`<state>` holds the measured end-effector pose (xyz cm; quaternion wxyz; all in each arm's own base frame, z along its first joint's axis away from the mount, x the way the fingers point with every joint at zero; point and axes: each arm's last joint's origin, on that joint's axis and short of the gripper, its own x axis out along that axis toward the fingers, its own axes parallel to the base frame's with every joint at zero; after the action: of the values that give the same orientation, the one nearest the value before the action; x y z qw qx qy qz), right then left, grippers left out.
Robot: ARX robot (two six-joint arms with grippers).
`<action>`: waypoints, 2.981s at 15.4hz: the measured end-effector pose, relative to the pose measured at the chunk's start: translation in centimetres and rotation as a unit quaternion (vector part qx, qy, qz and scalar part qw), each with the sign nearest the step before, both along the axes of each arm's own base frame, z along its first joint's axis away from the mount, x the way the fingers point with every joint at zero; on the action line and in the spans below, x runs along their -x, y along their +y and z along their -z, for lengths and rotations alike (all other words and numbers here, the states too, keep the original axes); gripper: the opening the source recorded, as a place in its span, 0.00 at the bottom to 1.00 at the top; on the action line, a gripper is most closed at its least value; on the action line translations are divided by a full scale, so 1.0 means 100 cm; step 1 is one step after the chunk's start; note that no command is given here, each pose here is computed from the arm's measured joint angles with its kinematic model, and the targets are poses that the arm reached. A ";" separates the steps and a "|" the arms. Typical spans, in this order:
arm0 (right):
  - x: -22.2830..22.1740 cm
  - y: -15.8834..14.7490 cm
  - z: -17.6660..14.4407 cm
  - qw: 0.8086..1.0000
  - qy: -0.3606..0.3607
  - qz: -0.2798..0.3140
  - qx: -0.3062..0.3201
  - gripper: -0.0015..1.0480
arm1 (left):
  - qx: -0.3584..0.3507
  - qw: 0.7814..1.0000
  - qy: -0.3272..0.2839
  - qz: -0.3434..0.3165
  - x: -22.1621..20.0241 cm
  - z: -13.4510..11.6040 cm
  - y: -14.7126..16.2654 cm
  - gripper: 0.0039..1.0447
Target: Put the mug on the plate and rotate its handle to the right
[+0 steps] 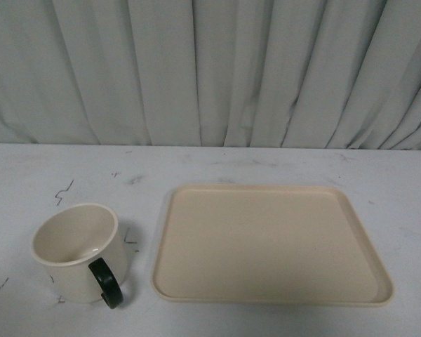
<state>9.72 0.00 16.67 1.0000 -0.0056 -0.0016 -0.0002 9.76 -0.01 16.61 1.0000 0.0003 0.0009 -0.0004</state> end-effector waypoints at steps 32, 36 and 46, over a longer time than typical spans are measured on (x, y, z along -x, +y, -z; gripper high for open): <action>0.000 0.000 0.000 1.000 0.000 0.000 0.000 0.94 | -0.026 0.927 0.367 0.072 -0.196 0.049 0.010 0.94; 0.000 0.000 0.000 1.000 0.000 0.000 0.000 0.94 | -0.033 0.922 0.381 0.065 -0.202 0.065 0.005 0.92; 0.000 0.000 0.000 1.000 0.000 0.000 0.000 0.94 | -0.066 0.931 0.349 0.089 -0.192 0.013 -0.036 0.03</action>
<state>9.72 0.00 16.67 1.0000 -0.0054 -0.0016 -0.0002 28.93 -3.64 15.35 0.9302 0.0665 0.3497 -0.0896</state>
